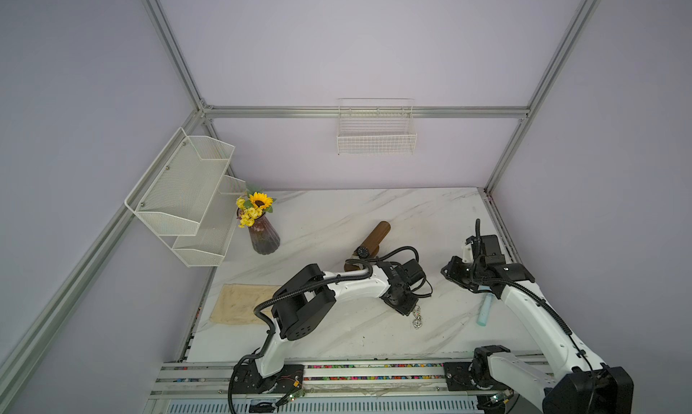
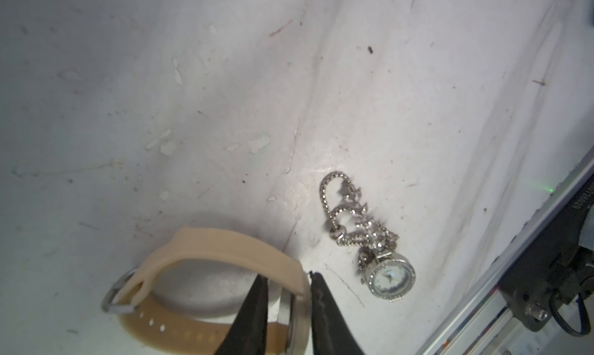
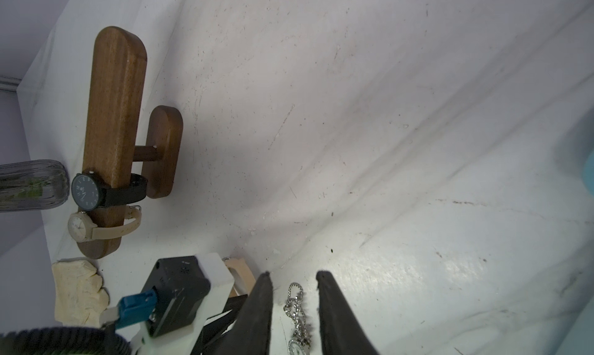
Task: Place watch on stand
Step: Pick up the watch at the center of the board.
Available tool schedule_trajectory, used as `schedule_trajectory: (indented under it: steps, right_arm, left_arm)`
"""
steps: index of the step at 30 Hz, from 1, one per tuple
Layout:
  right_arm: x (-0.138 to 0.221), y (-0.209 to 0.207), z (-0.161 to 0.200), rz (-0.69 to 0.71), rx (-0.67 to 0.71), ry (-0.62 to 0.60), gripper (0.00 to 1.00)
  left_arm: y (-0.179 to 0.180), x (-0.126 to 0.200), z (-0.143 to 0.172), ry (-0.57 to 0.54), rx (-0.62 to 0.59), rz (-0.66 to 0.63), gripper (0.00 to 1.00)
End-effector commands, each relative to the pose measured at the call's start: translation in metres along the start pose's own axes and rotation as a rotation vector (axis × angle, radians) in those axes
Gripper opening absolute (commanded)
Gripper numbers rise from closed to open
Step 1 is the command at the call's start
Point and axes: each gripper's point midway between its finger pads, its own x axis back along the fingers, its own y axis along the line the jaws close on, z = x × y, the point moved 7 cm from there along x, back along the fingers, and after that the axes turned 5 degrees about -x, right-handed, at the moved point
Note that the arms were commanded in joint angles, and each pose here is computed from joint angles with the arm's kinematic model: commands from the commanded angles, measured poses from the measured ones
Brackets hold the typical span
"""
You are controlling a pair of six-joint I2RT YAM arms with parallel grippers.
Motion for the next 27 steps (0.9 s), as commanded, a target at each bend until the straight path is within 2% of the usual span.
schedule_trajectory:
  steps: [1,6,8,10,12,16,27]
  right_arm:
    - [-0.003,0.001,0.000,-0.026,-0.009,-0.004,0.29]
    - [-0.005,0.002,0.001,-0.051,-0.014,0.007,0.29]
    - [-0.005,0.002,0.001,-0.050,-0.011,0.006,0.29]
    - [-0.005,0.002,0.001,-0.051,-0.012,0.006,0.29]
    - [-0.005,0.002,0.001,-0.050,-0.012,0.003,0.29]
    - [-0.006,0.001,0.001,-0.046,-0.009,0.004,0.29]
    - [-0.008,0.002,0.004,-0.089,-0.016,0.010,0.29]
  left_arm:
    - [-0.006,0.015,-0.018,-0.052,-0.015,0.033,0.22]
    - [-0.003,0.026,-0.023,-0.070,0.003,0.069,0.14]
    - [-0.001,0.028,-0.022,-0.068,0.010,0.078,0.14]
    - [0.001,0.026,-0.021,-0.059,0.017,0.080,0.19]
    - [0.002,0.022,-0.019,-0.047,0.022,0.085,0.19]
    - [0.001,0.020,-0.019,-0.039,0.029,0.095,0.17]
    - [0.002,0.043,-0.032,-0.096,0.049,0.159,0.06]
